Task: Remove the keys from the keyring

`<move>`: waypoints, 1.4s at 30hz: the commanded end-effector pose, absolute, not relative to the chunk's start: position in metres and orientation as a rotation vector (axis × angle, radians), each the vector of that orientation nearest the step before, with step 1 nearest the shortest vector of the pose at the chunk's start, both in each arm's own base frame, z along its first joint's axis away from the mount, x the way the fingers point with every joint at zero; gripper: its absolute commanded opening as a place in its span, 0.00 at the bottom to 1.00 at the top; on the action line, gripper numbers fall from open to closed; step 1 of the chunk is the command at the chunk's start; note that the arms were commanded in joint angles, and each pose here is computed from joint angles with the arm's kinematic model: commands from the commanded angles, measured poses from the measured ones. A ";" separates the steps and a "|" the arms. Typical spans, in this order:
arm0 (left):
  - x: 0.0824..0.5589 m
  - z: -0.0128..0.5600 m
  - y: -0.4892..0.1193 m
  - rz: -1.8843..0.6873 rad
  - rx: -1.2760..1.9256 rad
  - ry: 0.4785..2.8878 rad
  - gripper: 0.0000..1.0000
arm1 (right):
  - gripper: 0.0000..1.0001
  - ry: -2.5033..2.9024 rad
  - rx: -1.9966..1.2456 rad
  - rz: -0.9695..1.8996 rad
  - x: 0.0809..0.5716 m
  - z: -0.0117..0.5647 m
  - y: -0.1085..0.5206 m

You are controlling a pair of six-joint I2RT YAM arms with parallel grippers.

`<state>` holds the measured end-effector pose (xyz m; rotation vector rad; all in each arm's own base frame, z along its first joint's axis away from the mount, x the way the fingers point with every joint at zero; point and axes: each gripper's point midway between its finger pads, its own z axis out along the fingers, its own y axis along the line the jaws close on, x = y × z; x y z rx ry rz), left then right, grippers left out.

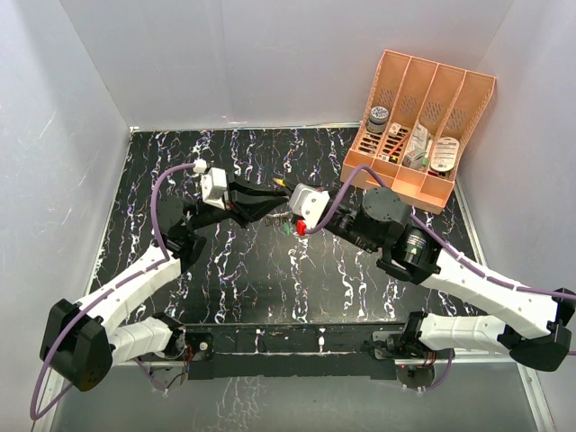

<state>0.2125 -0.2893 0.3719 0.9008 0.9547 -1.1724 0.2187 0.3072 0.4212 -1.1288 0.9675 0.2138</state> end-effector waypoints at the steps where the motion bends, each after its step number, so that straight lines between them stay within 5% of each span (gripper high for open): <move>1: 0.206 0.390 -0.281 -1.136 0.878 0.872 0.12 | 0.00 0.884 -1.033 0.222 0.214 0.456 0.300; 13: 0.208 0.395 -0.278 -1.136 0.845 0.863 0.27 | 0.00 0.889 -1.043 0.223 0.215 0.453 0.302; 26: 0.208 0.399 -0.280 -1.149 0.842 0.842 0.26 | 0.00 0.894 -1.046 0.220 0.216 0.450 0.303; 32: 0.208 0.398 -0.281 -1.157 0.845 0.842 0.20 | 0.00 0.890 -1.042 0.221 0.215 0.451 0.302; 37: 0.212 0.397 -0.283 -1.158 0.838 0.855 0.05 | 0.00 0.890 -1.037 0.219 0.216 0.452 0.302; 42: 0.210 0.399 -0.282 -1.158 0.838 0.834 0.03 | 0.00 0.895 -1.036 0.215 0.216 0.450 0.301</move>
